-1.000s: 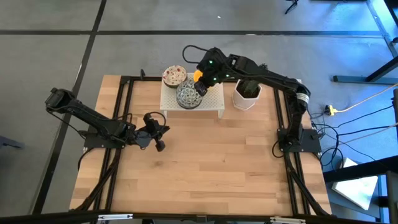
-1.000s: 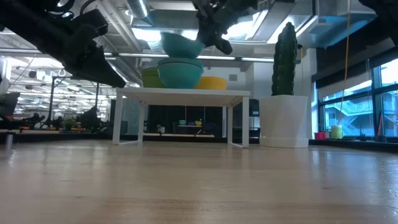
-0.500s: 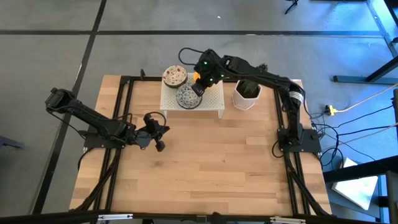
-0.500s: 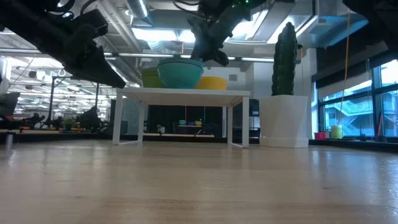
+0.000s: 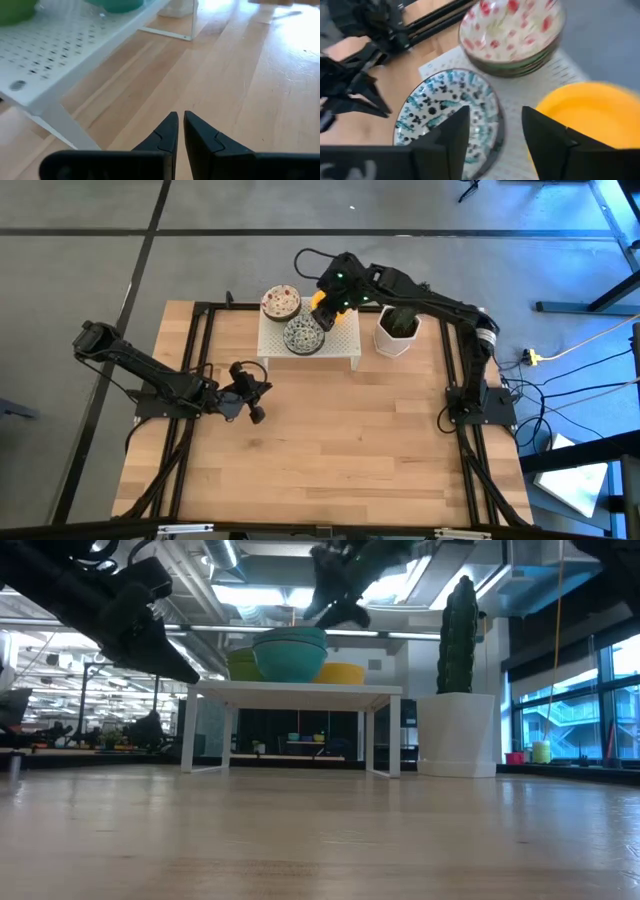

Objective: Pick & Place Mini bowls
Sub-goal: Return to Home Position

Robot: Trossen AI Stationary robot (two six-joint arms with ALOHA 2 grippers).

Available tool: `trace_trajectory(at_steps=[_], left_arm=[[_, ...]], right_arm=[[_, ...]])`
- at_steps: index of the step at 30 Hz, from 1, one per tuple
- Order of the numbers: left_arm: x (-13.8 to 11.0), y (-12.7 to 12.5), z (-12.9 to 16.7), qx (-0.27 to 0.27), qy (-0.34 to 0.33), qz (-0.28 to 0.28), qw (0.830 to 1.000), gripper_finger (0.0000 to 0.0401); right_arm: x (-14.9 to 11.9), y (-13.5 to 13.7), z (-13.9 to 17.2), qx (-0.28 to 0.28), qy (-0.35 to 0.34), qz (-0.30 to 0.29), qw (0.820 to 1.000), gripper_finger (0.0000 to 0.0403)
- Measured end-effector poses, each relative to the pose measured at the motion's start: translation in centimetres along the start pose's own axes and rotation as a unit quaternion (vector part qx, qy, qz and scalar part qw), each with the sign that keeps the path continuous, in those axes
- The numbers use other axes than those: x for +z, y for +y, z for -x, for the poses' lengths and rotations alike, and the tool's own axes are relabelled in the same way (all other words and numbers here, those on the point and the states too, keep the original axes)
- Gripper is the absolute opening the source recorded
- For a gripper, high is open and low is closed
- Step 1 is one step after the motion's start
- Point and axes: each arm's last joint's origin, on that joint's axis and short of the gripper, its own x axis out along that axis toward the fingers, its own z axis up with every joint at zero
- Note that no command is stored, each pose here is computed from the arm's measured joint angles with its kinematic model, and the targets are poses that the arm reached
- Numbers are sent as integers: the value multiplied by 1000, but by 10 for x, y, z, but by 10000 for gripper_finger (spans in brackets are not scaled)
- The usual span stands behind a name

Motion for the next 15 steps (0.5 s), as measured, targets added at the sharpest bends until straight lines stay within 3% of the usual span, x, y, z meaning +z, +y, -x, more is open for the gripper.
trace_trajectory(at_steps=[6, 11, 15], left_arm=[[-3, -6, 10, 21, -30, -18, 999, 26], [-4, -8, 22, 23, -53, -26, 998, 26], [-5, -11, 36, 33, -93, -23, 995, 26]], right_arm=[[2, 35, 50, -58, -55, 72, 994, 186], [-18, 69, 72, -29, -76, 118, 990, 170], [-53, 94, 74, 10, -130, 155, 979, 157]])
